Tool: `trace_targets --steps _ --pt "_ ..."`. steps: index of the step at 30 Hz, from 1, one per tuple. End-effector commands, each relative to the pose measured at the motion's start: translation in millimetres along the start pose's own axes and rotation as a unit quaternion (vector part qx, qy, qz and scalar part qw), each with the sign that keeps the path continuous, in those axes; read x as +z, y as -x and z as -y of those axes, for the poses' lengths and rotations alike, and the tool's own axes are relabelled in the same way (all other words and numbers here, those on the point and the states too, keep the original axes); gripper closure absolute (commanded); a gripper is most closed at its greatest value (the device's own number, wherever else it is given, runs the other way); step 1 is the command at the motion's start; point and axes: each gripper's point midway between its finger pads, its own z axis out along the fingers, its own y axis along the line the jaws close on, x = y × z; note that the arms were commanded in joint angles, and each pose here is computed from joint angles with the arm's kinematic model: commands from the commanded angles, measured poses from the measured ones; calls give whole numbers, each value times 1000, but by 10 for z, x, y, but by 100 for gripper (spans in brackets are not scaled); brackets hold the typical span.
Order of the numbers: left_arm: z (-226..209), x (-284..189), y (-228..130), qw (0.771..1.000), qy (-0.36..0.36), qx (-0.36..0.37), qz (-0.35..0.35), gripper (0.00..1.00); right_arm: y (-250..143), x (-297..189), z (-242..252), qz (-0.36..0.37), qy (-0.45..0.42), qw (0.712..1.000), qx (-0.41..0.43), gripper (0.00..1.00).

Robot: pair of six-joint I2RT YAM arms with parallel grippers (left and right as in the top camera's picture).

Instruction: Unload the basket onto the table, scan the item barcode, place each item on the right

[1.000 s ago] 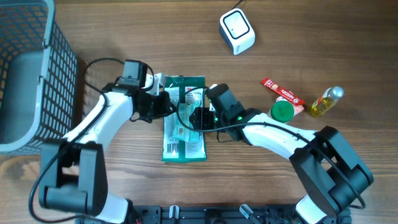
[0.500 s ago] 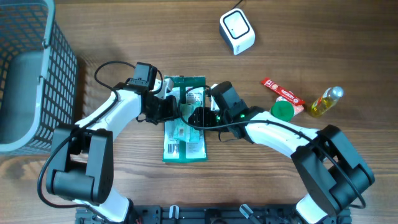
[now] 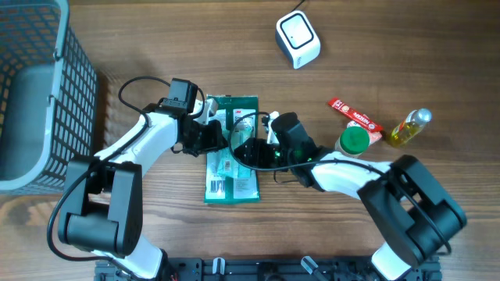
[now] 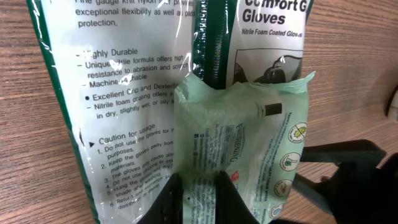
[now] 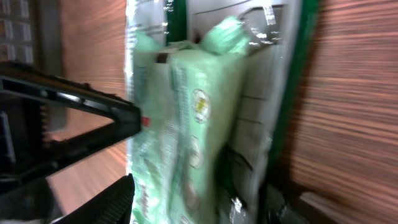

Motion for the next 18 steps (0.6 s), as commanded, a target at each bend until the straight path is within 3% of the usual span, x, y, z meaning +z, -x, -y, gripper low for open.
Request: trace_targets --steps 1,10,13,15,18 --pt "-28 36 8 1000 10 10 -4 90 -260 217 229 -52 8 998 43 38" --pt "-28 36 8 1000 10 10 -4 90 -198 254 112 -44 43 998 24 64" --pt "-29 36 8 1000 10 10 -4 91 -176 247 127 -41 42 998 26 86" --pt "-48 35 14 1000 16 10 -2 91 -160 241 138 -39 42 998 17 96" --pt "-113 30 46 999 35 11 6 93 -157 237 148 -39 41 998 5 96"
